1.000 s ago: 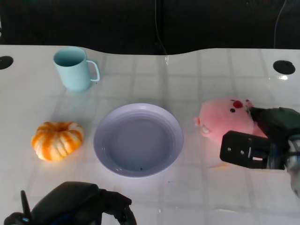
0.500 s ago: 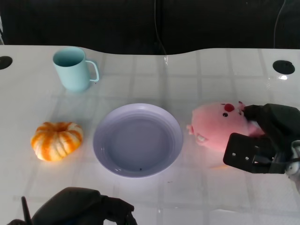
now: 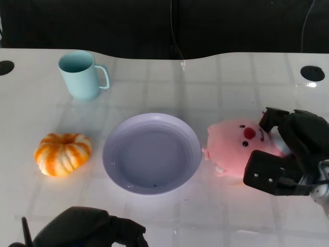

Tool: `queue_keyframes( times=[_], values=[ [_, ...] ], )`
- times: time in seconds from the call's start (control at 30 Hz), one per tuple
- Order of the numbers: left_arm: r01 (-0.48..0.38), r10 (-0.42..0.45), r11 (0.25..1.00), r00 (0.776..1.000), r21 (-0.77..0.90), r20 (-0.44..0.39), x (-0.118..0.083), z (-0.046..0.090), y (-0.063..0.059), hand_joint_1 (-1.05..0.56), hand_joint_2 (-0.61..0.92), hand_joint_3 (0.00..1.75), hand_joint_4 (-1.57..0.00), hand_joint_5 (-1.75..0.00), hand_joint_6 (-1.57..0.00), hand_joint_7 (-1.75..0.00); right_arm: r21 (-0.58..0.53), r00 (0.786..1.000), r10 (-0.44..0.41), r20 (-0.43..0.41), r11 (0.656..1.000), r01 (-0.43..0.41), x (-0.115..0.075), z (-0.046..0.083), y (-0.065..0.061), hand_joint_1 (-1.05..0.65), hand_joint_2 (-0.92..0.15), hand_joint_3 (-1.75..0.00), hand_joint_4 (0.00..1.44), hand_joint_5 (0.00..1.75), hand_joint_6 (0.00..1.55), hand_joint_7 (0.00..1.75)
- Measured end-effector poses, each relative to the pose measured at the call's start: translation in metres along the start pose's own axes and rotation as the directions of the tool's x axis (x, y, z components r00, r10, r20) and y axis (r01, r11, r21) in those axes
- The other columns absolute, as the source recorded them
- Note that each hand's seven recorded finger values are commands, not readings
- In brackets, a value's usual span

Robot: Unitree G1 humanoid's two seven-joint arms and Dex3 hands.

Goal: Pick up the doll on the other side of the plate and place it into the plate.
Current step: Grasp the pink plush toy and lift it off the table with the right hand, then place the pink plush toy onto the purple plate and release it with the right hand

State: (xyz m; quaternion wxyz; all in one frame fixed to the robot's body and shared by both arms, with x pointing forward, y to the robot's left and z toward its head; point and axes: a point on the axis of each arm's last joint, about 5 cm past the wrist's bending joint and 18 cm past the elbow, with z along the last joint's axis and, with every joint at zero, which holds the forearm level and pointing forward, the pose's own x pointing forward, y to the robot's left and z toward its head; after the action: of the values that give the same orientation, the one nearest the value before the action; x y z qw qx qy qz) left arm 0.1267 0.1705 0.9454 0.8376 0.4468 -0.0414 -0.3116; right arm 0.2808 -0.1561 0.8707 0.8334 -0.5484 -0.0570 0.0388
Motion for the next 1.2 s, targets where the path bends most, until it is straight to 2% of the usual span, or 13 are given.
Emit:
queue_keyframes(
  times=[0.17,0.27,0.33,0.47,0.6,0.77,0.9,1.07,1.2],
  values=[
    [-0.003,0.003,1.000,1.000,0.000,0.000,-0.001,0.000,0.001,-0.18,0.92,0.26,-0.72,-1.42,-0.88,-0.64,0.075,0.995,-0.098,-0.015,0.992,0.099,0.001,0.003,-0.007,-0.16,-0.42,-1.23,0.91,1.75,0.75,1.75],
    [-0.002,0.002,1.000,1.000,0.000,0.008,-0.002,0.000,0.001,-0.18,0.92,0.25,-0.71,-1.48,-0.87,-0.64,0.124,0.989,-0.146,-0.002,0.982,0.145,0.003,0.007,-0.015,-0.16,-0.40,-1.29,0.93,1.75,0.76,1.75],
    [0.002,-0.002,1.000,1.000,0.003,0.011,-0.002,0.000,0.001,-0.19,0.92,0.25,-0.71,-1.52,-0.88,-0.65,0.154,0.984,-0.178,0.010,0.973,0.174,0.005,0.011,-0.021,-0.15,-0.34,-1.35,0.93,1.75,0.78,1.75],
    [0.005,-0.005,1.000,1.000,0.002,0.014,-0.002,0.000,0.002,-0.18,0.92,0.25,-0.70,-1.55,-0.87,-0.64,0.180,0.978,-0.200,0.057,0.966,0.187,0.008,0.022,-0.031,-0.15,-0.32,-1.40,0.92,1.75,0.77,1.75],
    [0.007,-0.007,1.000,1.000,0.004,0.016,-0.001,0.000,0.002,-0.17,0.92,0.24,-0.69,-1.56,-0.88,-0.64,0.211,0.977,-0.202,0.072,0.960,0.183,0.009,0.031,-0.034,-0.15,-0.27,-1.45,0.91,1.75,0.78,1.75],
    [0.010,-0.010,1.000,1.000,0.005,0.014,-0.001,-0.001,0.001,-0.17,0.92,0.26,-0.68,-1.57,-0.88,-0.64,0.278,0.972,-0.216,0.095,0.943,0.183,0.010,0.043,-0.038,-0.11,-0.29,-1.45,0.91,1.75,0.78,1.75],
    [0.014,-0.014,1.000,1.000,0.004,0.020,-0.001,-0.001,0.000,-0.16,0.92,0.24,-0.69,-1.56,-0.88,-0.64,0.326,0.974,-0.195,0.119,0.934,0.147,0.011,0.054,-0.041,-0.14,-0.30,-1.44,0.93,1.75,0.78,1.75],
    [0.016,-0.017,1.000,0.999,0.009,0.027,0.001,0.000,-0.001,-0.17,0.92,0.24,-0.69,-1.56,-0.89,-0.64,0.357,0.978,-0.133,0.163,0.932,0.067,0.015,0.075,-0.043,-0.15,-0.27,-1.41,0.96,1.75,0.80,1.75],
    [0.010,-0.010,1.000,1.000,0.013,0.029,0.002,0.001,-0.002,-0.16,0.92,0.23,-0.69,-1.55,-0.89,-0.64,0.378,0.971,-0.103,0.215,0.926,0.014,0.020,0.096,-0.046,-0.15,-0.29,-1.39,0.97,1.75,0.80,1.75]
  ],
)
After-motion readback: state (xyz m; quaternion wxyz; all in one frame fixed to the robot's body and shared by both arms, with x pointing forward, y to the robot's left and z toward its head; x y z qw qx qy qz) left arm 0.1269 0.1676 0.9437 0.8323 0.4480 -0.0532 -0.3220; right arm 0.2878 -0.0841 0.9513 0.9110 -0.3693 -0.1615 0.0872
